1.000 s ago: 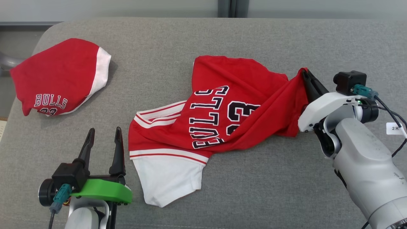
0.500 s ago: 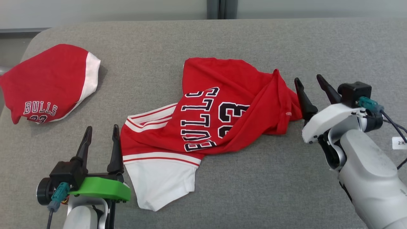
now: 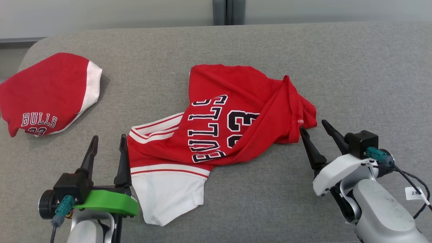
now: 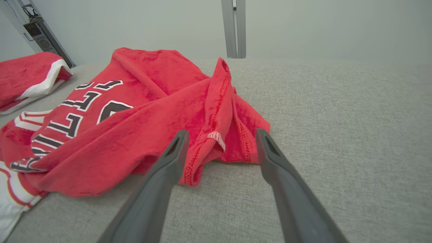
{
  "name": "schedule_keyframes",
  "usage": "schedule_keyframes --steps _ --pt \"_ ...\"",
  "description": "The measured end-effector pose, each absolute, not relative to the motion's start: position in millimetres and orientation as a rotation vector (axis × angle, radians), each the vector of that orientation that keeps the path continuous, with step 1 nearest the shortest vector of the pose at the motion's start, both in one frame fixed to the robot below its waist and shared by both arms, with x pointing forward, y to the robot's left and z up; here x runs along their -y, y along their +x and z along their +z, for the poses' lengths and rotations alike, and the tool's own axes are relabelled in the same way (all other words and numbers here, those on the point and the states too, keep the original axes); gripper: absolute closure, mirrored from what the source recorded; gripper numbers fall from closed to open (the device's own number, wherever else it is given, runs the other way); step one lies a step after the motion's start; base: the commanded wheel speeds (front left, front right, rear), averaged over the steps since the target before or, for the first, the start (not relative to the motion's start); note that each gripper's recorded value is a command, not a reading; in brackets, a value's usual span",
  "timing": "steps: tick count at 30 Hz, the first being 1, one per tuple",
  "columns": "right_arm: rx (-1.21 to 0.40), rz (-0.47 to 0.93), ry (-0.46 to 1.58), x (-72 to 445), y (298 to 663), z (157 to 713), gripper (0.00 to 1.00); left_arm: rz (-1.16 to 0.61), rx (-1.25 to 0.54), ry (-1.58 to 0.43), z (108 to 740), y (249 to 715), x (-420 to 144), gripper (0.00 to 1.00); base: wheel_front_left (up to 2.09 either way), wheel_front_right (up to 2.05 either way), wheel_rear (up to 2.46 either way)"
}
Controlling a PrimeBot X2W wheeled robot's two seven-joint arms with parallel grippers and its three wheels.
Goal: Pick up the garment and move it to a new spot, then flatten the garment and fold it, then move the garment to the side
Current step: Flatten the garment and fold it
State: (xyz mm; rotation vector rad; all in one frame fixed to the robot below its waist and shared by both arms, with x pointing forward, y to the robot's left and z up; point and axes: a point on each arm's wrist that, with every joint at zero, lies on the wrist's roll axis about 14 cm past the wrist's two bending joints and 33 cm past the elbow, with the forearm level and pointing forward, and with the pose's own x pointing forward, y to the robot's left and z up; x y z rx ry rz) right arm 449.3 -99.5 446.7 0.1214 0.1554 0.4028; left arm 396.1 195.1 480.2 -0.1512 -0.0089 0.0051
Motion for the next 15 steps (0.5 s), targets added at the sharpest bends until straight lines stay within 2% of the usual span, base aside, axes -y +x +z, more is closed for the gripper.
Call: schedule_keyframes --steps 10,11,12,13,14,15 --pt "-0.195 0.428 0.089 82.6 457.4 433.2 0.0 0.025 0.0 -0.148 477.4 390.8 -201.9 0.0 0.0 0.0 0.0" --pt "-0.207 0.428 0.079 82.4 457.8 429.3 0.09 0.027 -0.001 -0.149 477.2 390.1 -202.5 0.0 0.0 0.0 0.0" --pt "-0.216 0.424 0.073 83.5 459.3 426.4 0.44 0.03 -0.002 -0.151 476.9 389.4 -203.3 0.0 0.0 0.0 0.0" --pt "-0.226 0.418 0.07 84.8 460.5 423.7 0.62 0.033 -0.003 -0.151 476.7 388.8 -204.0 0.0 0.0 0.0 0.0" --pt "-0.238 0.413 0.069 85.7 461.0 419.9 0.95 0.035 -0.004 -0.152 476.3 388.1 -204.8 0.0 0.0 0.0 0.0" --pt "-0.244 0.412 0.07 85.2 461.5 418.0 1.0 0.038 -0.005 -0.151 476.0 387.5 -205.5 0.0 0.0 0.0 0.0"
